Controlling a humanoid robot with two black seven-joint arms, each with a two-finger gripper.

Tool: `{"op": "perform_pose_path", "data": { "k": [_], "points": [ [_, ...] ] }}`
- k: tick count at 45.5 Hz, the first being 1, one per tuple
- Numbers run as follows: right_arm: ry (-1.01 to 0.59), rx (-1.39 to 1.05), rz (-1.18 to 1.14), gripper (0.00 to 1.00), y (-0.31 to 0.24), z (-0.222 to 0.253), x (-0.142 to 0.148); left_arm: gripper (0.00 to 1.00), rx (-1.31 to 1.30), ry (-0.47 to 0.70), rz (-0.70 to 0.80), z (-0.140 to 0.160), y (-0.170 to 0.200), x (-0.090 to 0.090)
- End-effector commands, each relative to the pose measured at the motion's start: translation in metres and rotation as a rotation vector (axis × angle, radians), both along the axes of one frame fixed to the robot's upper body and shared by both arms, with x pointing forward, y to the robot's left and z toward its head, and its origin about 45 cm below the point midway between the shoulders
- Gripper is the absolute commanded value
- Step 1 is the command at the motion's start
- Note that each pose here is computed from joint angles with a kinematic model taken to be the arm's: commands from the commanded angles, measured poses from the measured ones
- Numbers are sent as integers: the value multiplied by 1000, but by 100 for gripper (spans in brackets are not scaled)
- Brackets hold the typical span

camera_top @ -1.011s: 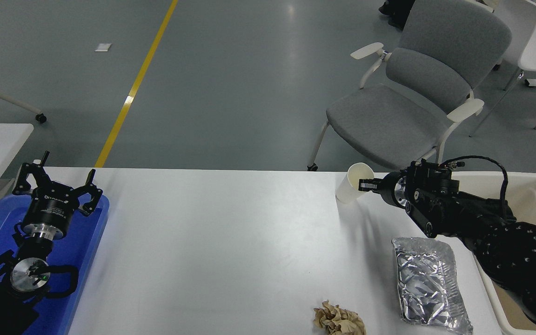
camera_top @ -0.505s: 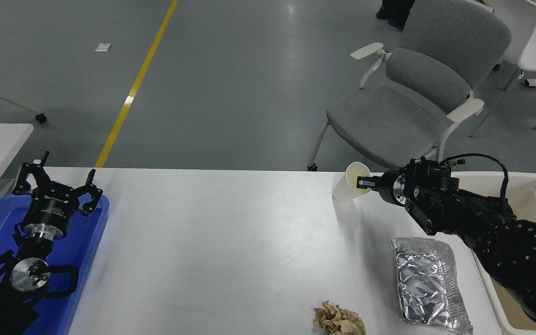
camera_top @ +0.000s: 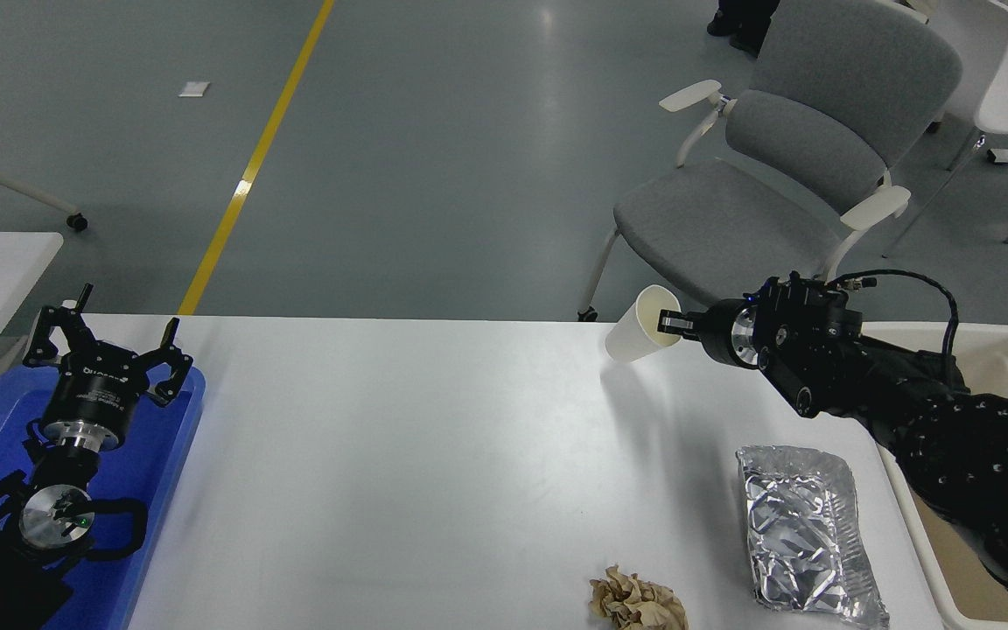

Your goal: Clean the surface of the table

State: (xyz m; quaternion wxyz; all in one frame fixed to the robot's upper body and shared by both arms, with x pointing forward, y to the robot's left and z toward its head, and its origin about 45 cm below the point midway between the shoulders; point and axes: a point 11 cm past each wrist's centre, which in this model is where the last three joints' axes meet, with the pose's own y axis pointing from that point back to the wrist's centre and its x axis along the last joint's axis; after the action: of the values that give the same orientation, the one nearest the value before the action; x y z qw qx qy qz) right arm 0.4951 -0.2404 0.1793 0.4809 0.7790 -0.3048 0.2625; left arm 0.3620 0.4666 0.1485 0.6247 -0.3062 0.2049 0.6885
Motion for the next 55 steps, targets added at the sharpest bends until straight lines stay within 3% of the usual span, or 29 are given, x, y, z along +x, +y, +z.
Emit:
{"op": "perform_pose_path", "data": {
  "k": [1, 21, 55],
  "points": [
    [-9, 90, -56, 0, -35, 45, 12, 100, 0, -1, 0, 1, 0, 1],
    [-69, 207, -232, 0, -122, 99, 14, 100, 0, -1, 0, 1, 0, 1],
    [-86, 388, -440, 0, -221, 121, -19, 100, 0, 0, 0, 0, 0, 0]
  ]
}}
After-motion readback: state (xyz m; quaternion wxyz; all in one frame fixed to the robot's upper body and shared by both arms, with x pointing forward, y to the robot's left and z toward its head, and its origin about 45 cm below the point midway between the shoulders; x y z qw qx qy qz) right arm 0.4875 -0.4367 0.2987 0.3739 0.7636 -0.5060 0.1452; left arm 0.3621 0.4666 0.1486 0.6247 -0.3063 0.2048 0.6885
